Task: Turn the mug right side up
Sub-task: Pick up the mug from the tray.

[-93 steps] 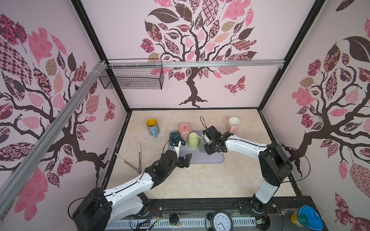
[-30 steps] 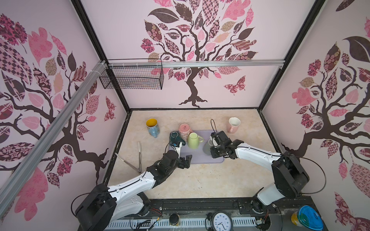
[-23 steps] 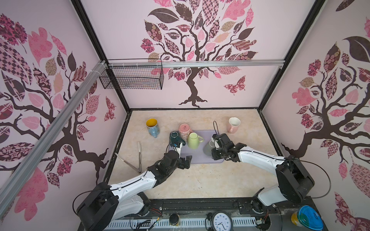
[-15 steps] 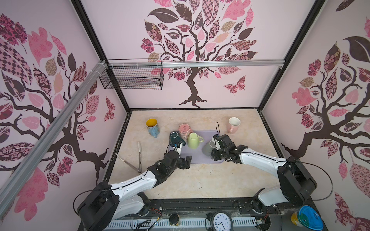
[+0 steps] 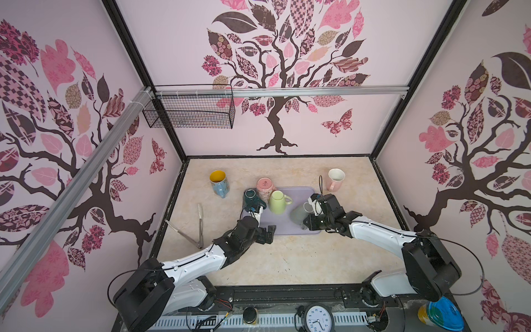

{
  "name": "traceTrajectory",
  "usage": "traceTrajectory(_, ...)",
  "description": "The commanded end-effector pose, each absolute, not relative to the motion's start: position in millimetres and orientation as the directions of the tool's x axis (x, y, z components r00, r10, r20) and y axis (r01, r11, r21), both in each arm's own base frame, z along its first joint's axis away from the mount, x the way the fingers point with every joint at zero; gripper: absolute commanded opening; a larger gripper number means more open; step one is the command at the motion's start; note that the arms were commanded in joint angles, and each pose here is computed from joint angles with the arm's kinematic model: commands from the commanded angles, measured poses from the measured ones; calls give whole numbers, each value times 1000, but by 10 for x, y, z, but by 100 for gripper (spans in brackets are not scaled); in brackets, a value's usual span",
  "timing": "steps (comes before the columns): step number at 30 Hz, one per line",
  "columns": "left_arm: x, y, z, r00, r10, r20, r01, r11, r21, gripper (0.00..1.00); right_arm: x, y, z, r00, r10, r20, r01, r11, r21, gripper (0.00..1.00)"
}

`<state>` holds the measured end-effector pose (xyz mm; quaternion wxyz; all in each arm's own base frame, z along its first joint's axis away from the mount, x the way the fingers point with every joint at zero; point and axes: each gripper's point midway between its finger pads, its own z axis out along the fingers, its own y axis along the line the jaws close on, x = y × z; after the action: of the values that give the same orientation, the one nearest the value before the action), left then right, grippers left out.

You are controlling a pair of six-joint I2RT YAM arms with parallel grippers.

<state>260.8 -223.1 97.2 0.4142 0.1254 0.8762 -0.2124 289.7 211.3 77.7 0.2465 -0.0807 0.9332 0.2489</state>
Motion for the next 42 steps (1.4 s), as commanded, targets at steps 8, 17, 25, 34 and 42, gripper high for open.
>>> traceTrajectory(8, 2673, -2290, 1054, -613, 35, -789, 404, 873, -275, 98, 3051, 2224, 1361, -774, 69, -629, -340, 793, 505, 0)
traceTrajectory(17, 2673, -2281, 1055, -611, 35, -790, 402, 874, -273, 98, 2978, 2143, 1726, -696, 163, -699, -373, 750, 546, 0)
traceTrajectory(25, 2679, -2282, 1022, -617, 43, -786, 400, 877, -266, 98, 2907, 2090, 1908, -661, 213, -719, -394, 718, 574, 0)
traceTrajectory(34, 2695, -2285, 1112, -590, 40, -806, 413, 873, -259, 98, 2900, 2079, 1963, -663, 256, -703, -389, 686, 616, 0)
traceTrajectory(42, 2741, -2526, 1747, -548, -72, -834, 471, 797, -378, 98, 2866, 2061, 2124, -643, 280, -713, -405, 666, 627, 0)
